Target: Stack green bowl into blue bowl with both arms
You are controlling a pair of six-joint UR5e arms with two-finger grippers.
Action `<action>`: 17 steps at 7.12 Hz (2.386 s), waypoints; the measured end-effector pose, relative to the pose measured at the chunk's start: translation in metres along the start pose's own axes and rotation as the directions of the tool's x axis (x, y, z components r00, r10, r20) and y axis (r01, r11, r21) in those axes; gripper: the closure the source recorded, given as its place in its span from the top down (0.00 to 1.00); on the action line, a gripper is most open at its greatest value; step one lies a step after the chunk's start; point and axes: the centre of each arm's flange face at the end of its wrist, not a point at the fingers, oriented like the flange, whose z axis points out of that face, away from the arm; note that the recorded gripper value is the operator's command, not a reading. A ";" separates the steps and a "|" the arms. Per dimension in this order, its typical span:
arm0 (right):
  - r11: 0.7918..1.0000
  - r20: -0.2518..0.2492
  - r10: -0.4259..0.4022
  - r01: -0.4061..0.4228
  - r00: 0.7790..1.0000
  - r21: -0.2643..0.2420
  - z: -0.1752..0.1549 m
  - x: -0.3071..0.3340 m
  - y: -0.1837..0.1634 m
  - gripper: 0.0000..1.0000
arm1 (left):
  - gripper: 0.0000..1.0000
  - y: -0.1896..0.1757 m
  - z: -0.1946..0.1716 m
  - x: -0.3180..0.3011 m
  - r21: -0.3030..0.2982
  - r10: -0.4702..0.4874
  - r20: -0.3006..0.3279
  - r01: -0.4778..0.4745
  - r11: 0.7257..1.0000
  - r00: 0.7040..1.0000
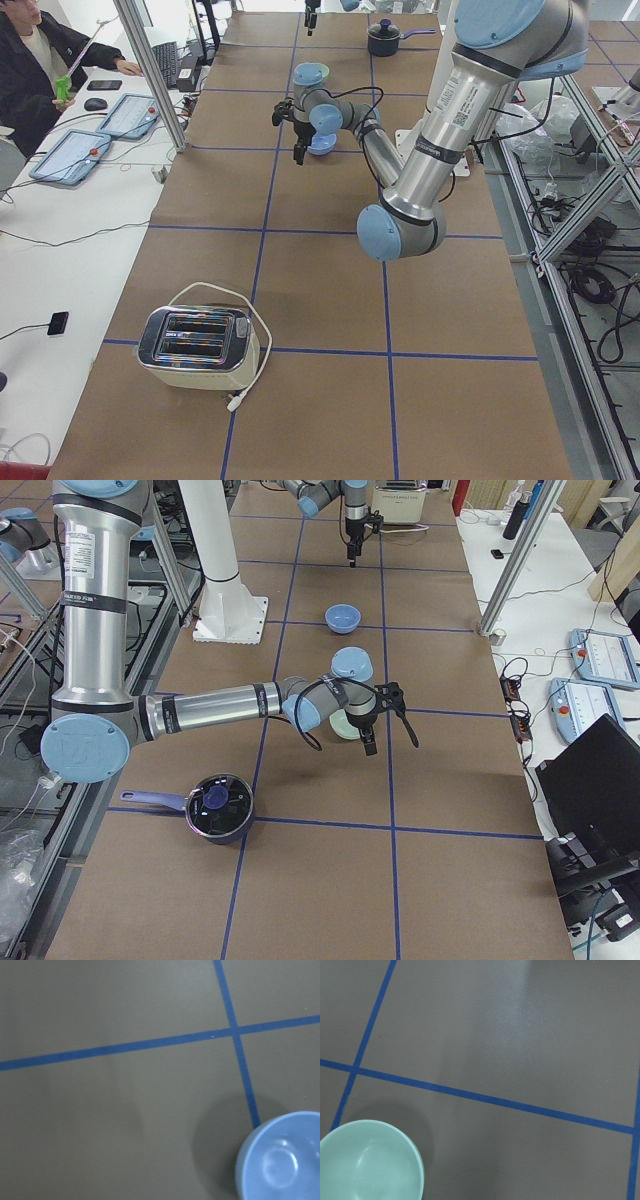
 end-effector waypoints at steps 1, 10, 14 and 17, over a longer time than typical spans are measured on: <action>1.000 0.012 -0.016 0.016 1.000 0.010 0.001 -0.003 0.001 1.00 | 0.98 0.012 -0.024 -0.081 -0.019 0.075 0.024 -0.075 0.997 0.997; 0.996 0.025 -0.084 0.085 0.996 -0.041 0.068 -0.058 0.012 0.81 | 0.98 0.223 -0.182 -0.584 0.038 -0.009 0.081 0.006 0.999 0.997; 0.991 0.017 -0.103 0.104 0.995 -0.088 0.100 -0.067 0.015 0.22 | 0.98 0.222 -0.185 -0.584 0.053 -0.012 0.075 0.008 0.999 0.997; 0.989 0.015 -0.106 0.107 0.994 -0.103 0.113 -0.070 0.012 0.00 | 0.98 0.222 -0.184 -0.584 0.050 -0.013 0.075 0.010 0.999 0.997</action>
